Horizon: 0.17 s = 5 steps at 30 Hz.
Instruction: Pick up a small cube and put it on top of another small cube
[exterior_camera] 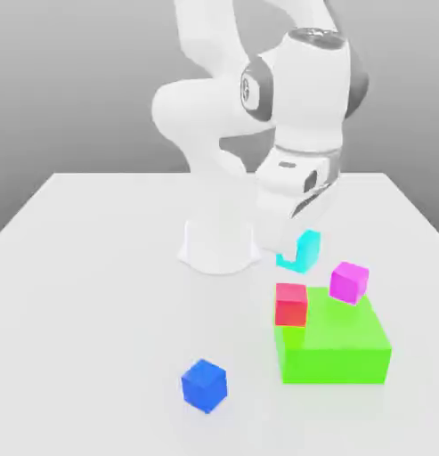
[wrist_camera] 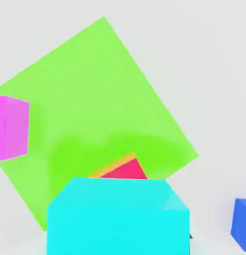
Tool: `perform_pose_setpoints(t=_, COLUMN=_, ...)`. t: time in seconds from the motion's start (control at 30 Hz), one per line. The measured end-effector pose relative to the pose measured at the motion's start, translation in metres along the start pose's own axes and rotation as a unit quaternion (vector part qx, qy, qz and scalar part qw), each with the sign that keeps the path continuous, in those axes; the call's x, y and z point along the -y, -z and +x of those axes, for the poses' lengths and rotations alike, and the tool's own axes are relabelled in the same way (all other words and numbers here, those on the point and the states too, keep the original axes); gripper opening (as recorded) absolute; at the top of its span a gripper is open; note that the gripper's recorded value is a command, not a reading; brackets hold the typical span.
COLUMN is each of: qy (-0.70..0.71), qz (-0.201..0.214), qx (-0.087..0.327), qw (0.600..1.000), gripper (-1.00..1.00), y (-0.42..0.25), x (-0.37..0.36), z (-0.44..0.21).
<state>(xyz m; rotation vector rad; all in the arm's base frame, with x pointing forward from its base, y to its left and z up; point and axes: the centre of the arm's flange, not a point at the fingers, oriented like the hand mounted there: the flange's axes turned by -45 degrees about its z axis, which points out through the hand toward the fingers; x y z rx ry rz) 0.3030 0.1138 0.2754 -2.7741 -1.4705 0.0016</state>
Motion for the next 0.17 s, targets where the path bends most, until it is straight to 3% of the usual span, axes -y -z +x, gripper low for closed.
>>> perform_pose_setpoints(t=0.03, qy=0.0, qz=0.0, qx=0.0, qw=1.0, gripper=-1.0, y=-0.0103, x=0.0002, z=-0.0006)
perform_pose_setpoints(t=0.07, qy=0.0, qz=0.0, qx=0.0, qw=1.0, gripper=1.0, y=-0.0192, x=0.0007, z=-0.0014)
perform_pose_setpoints(t=0.17, qy=0.0, qz=0.0, qx=0.0, qw=1.0, gripper=1.0, y=-0.0192, x=0.0007, z=-0.0014)
